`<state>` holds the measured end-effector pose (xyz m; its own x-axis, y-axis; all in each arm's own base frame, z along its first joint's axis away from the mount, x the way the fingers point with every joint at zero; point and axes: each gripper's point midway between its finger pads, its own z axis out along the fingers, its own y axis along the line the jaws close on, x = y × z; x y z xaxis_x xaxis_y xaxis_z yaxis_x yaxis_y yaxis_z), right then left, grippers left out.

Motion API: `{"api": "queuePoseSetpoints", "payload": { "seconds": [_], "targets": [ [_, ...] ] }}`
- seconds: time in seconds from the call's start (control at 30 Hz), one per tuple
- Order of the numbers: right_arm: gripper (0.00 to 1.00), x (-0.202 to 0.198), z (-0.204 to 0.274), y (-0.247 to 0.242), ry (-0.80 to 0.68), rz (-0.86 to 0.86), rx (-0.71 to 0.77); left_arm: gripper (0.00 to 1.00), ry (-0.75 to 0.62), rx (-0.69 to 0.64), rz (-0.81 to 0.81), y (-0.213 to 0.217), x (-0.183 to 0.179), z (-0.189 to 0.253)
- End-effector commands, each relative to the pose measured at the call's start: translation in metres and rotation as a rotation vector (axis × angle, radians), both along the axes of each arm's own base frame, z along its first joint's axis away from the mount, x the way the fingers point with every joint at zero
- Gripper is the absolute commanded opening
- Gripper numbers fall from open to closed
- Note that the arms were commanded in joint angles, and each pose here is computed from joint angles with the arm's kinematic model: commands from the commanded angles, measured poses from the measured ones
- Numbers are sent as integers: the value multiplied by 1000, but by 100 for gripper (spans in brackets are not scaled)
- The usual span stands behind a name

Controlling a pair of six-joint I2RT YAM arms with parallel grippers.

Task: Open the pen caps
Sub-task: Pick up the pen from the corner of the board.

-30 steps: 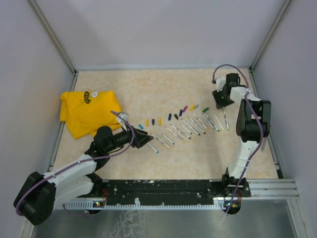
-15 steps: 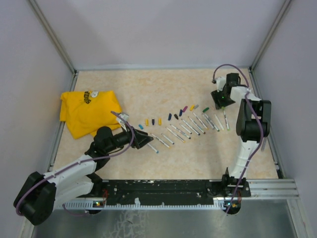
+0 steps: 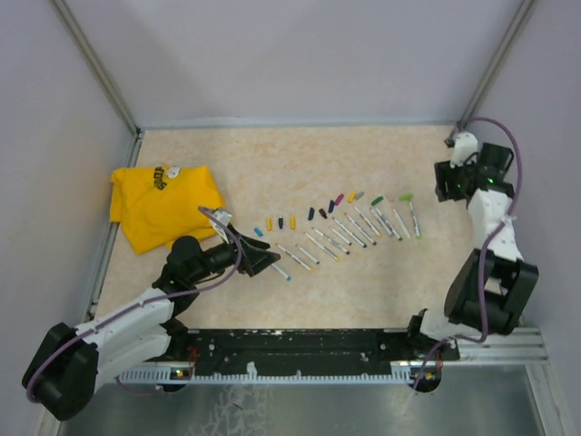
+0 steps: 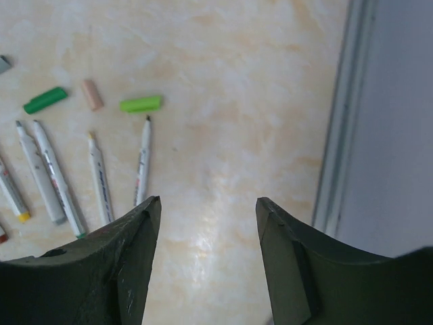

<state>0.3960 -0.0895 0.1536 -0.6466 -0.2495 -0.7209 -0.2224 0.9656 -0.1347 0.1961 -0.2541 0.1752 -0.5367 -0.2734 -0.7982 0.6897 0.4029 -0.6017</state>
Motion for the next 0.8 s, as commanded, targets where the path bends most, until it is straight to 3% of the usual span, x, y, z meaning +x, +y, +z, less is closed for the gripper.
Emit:
{"api": "queuePoseSetpoints", "payload": {
  "seconds": [0.0, 0.17, 0.33, 0.6, 0.77],
  "targets": [
    [59, -50, 0, -31, -20, -114, -18, 81, -33, -43, -11, 2, -5, 8],
    [58, -112, -32, -89, 72, -394, -165, 84, -32, -61, -15, 1, -6, 8],
    [54, -150, -48, -121, 79, -466, -95, 84, -8, -68, -44, -3, -8, 5],
    [49, -163, -82, -136, 141, -471, -38, 84, 19, -76, -65, -7, -8, 4],
    [40, -161, -101, -142, 177, -480, -2, 84, 23, -80, -69, -7, -9, 6]
  ]
}}
